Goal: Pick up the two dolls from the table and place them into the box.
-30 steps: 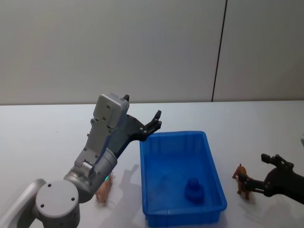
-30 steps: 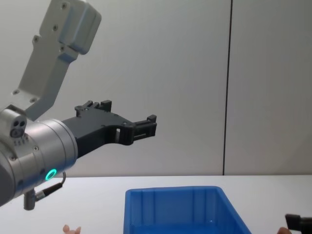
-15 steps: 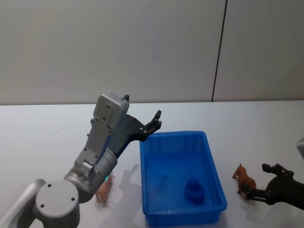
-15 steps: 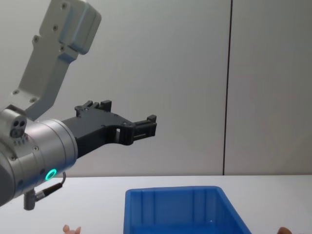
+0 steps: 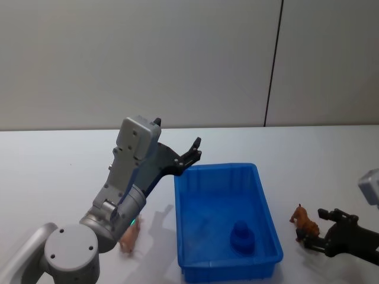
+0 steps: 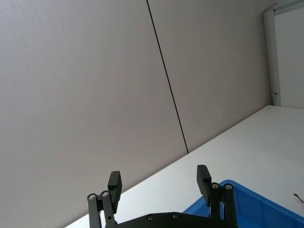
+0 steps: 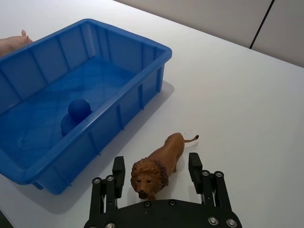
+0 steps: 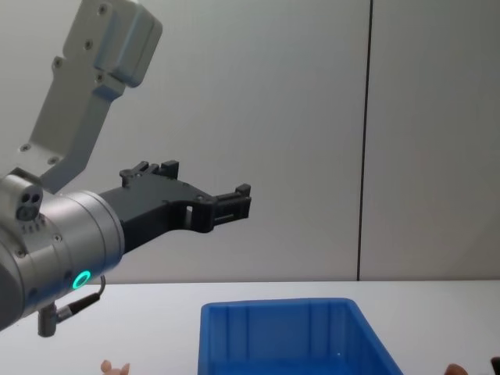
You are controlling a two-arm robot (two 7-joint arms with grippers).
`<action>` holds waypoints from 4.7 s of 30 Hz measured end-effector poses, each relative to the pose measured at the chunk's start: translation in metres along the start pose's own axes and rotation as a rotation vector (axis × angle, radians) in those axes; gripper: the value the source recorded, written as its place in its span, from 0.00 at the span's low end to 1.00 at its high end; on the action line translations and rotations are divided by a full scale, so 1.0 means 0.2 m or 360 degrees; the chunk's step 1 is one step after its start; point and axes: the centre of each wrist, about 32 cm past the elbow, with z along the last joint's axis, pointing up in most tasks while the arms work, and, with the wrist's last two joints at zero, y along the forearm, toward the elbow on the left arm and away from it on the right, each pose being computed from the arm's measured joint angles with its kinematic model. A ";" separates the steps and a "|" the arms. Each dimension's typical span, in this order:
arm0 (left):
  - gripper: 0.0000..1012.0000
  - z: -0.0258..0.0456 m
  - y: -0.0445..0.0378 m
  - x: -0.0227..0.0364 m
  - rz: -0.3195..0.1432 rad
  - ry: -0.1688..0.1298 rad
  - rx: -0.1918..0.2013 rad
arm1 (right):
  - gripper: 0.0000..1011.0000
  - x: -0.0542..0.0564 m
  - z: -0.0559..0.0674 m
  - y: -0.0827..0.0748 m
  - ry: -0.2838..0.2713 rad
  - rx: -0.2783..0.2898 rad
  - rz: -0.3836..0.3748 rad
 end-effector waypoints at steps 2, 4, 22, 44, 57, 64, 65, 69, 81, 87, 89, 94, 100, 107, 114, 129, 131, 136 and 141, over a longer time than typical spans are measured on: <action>0.99 0.000 0.000 0.000 0.0000 0.0000 0.0000 | 0.79 0.00 0.00 0.01 -0.0003 -0.0008 0.0007; 0.99 0.000 0.000 0.000 0.0000 0.0000 0.0000 | 0.75 0.00 0.00 0.02 -0.0004 -0.0014 0.0013; 0.99 0.000 0.000 0.000 0.0000 0.0000 0.0000 | 0.42 -0.01 0.02 0.04 -0.0063 -0.0007 0.0014; 0.99 0.000 0.000 0.000 0.0000 0.0000 0.0000 | 0.42 -0.04 0.33 0.09 -0.0283 0.0373 0.0123; 0.99 0.000 0.000 0.000 0.0000 0.0000 0.0000 | 0.50 -0.13 0.44 0.21 -0.0308 0.0416 0.0342; 0.99 0.000 0.000 0.000 0.0000 0.0000 0.0000 | 0.72 -0.16 0.44 0.26 -0.0301 0.0384 0.0369; 0.99 0.000 0.000 0.000 0.0000 0.0000 0.0000 | 0.74 -0.16 0.44 0.26 -0.0300 0.0381 0.0371; 0.99 0.000 0.000 0.000 0.0000 0.0000 0.0000 | 0.84 -0.17 0.43 0.27 -0.0291 0.0368 0.0362; 0.99 0.000 0.000 0.000 0.0000 0.0000 0.0000 | 0.99 -0.12 0.35 0.20 -0.0229 0.0339 0.0261; 0.99 0.000 0.000 0.000 0.0000 0.0000 0.0000 | 0.99 -0.09 0.29 0.13 -0.0185 0.0316 0.0211; 0.99 0.000 0.000 0.000 0.0000 0.0000 0.0000 | 0.99 -0.08 0.27 0.11 -0.0176 0.0311 0.0203; 0.99 0.000 0.000 0.000 0.0000 0.0000 0.0000 | 0.99 -0.06 0.23 0.07 -0.0153 0.0295 0.0181; 0.99 0.000 0.000 0.000 0.0000 0.0000 0.0000 | 0.99 -0.04 0.19 0.02 -0.0131 0.0276 0.0160; 0.99 -0.003 0.015 0.002 0.0004 -0.0006 0.0020 | 0.99 -0.03 0.17 0.00 -0.0120 0.0268 0.0149; 0.99 -0.011 0.067 -0.001 0.0029 -0.0009 0.0097 | 0.99 -0.02 0.15 -0.02 -0.0112 0.0261 0.0141; 0.99 -0.068 0.252 -0.031 0.0136 0.0055 0.0411 | 0.99 -0.01 0.14 -0.04 -0.0107 0.0255 0.0135; 0.99 -0.083 0.281 -0.035 0.0149 0.0065 0.0463 | 0.99 -0.01 0.14 -0.04 -0.0107 0.0255 0.0134; 0.99 -0.116 0.333 -0.039 0.0176 0.0084 0.0561 | 0.99 -0.01 0.14 -0.04 -0.0106 0.0254 0.0133; 0.99 -0.150 0.379 -0.039 0.0200 0.0104 0.0646 | 0.99 -0.01 0.14 -0.04 -0.0105 0.0254 0.0132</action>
